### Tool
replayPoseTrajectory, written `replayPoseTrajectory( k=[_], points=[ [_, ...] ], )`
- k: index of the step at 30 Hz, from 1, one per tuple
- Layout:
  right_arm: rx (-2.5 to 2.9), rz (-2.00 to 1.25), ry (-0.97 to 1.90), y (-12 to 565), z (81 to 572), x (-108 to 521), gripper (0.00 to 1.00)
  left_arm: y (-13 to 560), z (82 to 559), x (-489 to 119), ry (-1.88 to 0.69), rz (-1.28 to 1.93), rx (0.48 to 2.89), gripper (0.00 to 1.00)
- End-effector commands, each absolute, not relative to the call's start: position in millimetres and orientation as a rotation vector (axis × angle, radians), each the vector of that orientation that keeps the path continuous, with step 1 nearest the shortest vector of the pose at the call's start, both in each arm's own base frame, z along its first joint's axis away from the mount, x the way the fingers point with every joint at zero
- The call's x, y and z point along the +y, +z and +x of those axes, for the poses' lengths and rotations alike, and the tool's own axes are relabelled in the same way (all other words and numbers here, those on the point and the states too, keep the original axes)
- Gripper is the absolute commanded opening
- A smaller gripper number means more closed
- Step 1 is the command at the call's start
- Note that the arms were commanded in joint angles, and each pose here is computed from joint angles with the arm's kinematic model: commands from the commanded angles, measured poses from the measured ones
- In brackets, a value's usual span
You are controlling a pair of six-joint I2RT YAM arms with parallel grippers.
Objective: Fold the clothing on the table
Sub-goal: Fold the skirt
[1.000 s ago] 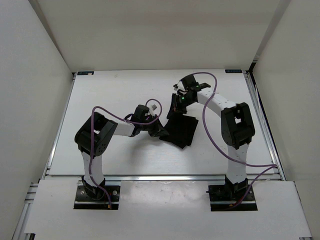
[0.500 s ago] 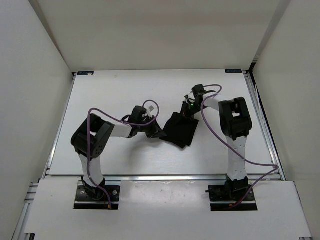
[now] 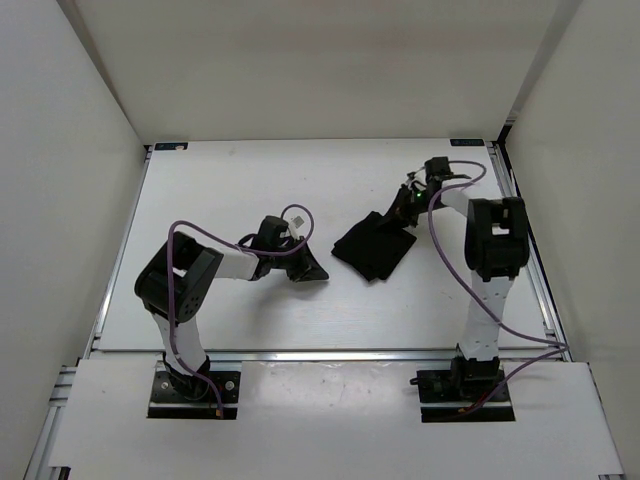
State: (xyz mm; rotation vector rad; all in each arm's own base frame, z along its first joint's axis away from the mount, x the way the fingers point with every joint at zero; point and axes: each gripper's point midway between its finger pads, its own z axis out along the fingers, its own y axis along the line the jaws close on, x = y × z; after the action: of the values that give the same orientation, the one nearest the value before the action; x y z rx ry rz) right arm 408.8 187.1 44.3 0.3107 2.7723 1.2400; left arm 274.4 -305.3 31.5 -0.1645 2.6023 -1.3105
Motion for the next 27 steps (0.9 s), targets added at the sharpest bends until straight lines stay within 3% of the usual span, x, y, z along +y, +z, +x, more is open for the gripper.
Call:
replayPoseTrajectory(
  k=[1, 5, 10, 22, 27],
  points=[
    [2.623, 0.209, 1.240, 106, 408, 179, 0.10, 61, 280, -311, -1.380, -0.102, 2.528, 0.03],
    [2.607, 0.192, 1.232, 118, 381, 181, 0.11, 77, 285, -305, -1.397, -0.092, 2.490, 0.06],
    [2.663, 0.276, 1.264, 87, 346, 180, 0.11, 82, 286, -290, -1.374, -0.102, 2.473, 0.12],
    [2.805, 0.484, 1.345, 7, 316, 181, 0.09, 84, 271, -256, -1.359, -0.160, 2.463, 0.12],
    [2.757, 0.430, 1.359, 36, 308, 175, 0.09, 92, 268, -247, -1.380, -0.174, 2.433, 0.16]
  ],
)
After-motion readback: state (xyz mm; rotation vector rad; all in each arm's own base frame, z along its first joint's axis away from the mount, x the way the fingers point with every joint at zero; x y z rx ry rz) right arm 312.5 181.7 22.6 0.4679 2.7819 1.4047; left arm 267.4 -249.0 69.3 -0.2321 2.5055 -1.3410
